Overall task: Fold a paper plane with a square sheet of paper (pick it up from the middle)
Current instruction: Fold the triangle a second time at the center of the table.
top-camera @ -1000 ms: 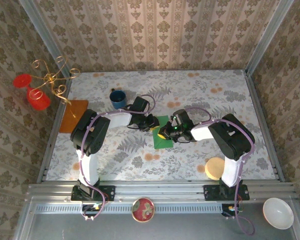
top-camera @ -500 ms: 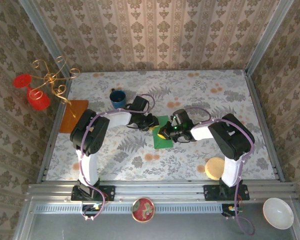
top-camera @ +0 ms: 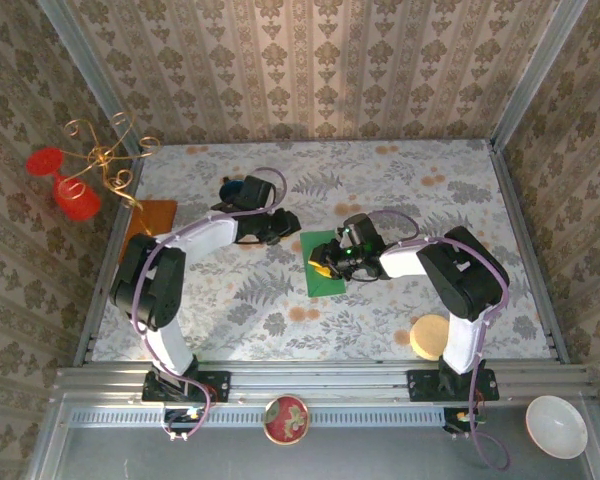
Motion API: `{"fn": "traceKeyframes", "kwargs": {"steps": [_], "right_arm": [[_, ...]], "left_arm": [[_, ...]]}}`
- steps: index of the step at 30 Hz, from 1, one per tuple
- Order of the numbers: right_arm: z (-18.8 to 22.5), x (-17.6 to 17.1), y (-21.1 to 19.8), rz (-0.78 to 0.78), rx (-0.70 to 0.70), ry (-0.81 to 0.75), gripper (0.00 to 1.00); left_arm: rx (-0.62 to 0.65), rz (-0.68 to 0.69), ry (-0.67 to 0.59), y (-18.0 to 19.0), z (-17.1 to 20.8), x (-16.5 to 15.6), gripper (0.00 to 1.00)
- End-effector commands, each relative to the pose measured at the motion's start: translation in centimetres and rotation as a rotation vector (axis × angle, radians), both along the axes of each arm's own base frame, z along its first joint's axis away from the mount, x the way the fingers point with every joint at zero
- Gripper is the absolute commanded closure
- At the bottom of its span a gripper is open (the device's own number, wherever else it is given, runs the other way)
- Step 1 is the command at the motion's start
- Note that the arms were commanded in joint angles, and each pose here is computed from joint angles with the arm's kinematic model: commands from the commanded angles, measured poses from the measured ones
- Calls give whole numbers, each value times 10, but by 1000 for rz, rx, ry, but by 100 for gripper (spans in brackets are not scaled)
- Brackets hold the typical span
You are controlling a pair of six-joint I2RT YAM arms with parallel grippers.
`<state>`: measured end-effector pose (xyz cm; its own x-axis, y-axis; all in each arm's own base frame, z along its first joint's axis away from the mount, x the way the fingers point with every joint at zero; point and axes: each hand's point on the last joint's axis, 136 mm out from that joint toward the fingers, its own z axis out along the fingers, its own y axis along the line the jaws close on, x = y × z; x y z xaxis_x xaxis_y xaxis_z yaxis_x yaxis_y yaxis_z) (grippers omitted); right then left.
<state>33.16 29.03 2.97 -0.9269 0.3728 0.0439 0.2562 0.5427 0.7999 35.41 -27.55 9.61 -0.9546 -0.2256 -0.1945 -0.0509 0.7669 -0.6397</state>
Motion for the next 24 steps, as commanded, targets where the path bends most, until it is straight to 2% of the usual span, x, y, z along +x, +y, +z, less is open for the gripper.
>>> {"fn": "traceKeyframes", "kwargs": {"steps": [1, 6, 9, 11, 14, 24], "right_arm": [[-41, -21, -21, -17, -121, 126, 62], [-43, -22, -24, -18, -140, 130, 70], [-45, -23, -27, -15, -164, 134, 77], [-46, -25, -29, -8, -179, 136, 88], [-48, -26, -31, 1, -200, 143, 94], [-52, -26, -33, -12, -218, 160, 100]], "left_arm": [[53, -32, 9, 7, -6, -14, 68], [60, -84, 13, -6, -9, -30, 78], [68, -127, 19, -17, -12, -43, 87], [81, -154, 26, -22, -15, -52, 93], [99, -176, 40, -27, -22, -63, 100], [138, -236, 111, -37, -47, -84, 100]]}}
